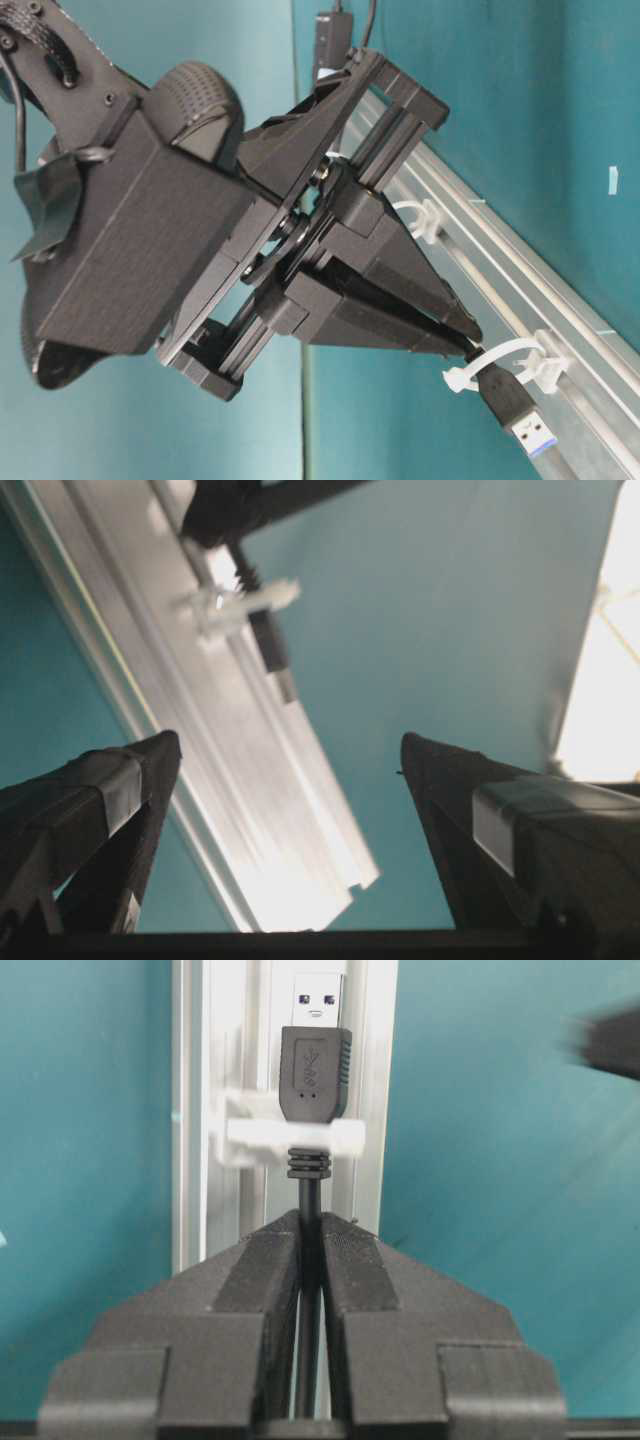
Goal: Pass the USB cable through three rings with both arms.
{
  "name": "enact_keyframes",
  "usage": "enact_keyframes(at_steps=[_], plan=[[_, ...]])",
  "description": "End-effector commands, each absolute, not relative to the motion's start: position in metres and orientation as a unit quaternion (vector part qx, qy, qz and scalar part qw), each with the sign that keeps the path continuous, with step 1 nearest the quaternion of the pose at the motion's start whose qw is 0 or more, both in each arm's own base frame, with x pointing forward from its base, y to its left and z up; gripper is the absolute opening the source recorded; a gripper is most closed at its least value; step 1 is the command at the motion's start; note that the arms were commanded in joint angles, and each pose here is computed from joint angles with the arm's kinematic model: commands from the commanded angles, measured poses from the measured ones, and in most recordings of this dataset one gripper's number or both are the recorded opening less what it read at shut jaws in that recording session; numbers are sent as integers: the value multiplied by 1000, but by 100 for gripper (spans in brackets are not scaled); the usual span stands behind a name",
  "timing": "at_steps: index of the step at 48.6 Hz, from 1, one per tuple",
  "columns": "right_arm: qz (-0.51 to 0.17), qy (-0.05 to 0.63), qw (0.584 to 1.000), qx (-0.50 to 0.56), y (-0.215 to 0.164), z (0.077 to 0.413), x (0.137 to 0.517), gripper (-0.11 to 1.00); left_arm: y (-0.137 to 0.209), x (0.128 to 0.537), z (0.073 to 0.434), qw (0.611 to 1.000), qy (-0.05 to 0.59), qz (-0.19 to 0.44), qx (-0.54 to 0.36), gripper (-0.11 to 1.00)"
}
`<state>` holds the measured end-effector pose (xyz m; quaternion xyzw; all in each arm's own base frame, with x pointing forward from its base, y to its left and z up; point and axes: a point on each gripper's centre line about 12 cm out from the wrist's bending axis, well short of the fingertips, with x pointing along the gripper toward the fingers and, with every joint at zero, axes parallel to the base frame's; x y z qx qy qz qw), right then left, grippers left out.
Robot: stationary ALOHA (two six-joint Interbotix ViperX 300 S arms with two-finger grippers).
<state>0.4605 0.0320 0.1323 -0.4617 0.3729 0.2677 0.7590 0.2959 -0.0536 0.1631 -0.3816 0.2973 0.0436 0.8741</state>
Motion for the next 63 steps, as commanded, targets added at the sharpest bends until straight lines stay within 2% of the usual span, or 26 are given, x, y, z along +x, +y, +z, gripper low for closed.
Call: enact_keyframes(at_steps=[1,19,46,51,63], plan=[[268,363,763,-462,39,136,464,10,-58,306,167,877,287,34,-383,96],[269,364,763,-462,40,135,464,10,-65,319,169,879,263,17,-396,95],[268,364,763,-462,38,135,464,10,-78,349,133,868,288,25,-404,93],[267,365,763,-462,38,135,464,10,-77,347,132,867,291,25,-403,86],[268,367,763,-461,37,134,464,10,-75,345,130,866,294,30,-403,59]])
